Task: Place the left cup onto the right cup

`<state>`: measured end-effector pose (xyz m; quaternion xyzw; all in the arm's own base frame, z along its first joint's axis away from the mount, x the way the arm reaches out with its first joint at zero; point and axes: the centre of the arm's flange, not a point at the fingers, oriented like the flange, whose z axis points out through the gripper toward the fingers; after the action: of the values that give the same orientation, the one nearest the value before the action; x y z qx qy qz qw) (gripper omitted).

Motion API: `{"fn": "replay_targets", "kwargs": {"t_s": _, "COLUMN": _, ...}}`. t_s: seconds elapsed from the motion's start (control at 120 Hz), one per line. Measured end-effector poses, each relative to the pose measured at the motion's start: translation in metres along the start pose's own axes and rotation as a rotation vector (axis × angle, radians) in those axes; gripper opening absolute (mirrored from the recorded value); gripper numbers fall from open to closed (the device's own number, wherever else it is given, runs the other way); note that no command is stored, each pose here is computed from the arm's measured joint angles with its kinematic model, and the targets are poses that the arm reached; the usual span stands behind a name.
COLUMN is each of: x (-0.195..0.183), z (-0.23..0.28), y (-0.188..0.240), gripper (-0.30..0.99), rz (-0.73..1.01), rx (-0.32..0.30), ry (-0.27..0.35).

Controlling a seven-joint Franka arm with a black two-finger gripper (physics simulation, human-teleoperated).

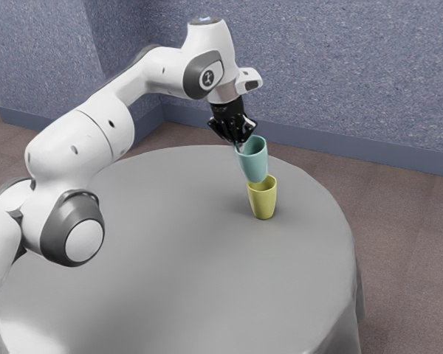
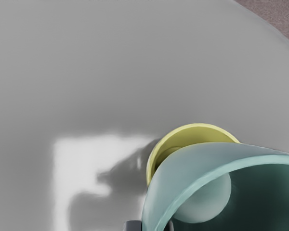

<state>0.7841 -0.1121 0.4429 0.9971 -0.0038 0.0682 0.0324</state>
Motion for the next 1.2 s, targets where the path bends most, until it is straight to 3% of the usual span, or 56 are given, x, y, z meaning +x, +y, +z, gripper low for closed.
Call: {"fn": "replay_targets", "kwargs": {"t_s": 1.2, "x": 0.001, "z": 0.015, "y": 0.006, "gripper": -0.09, "rz": 0.008, "rx": -0.002, "ry": -0.001}}
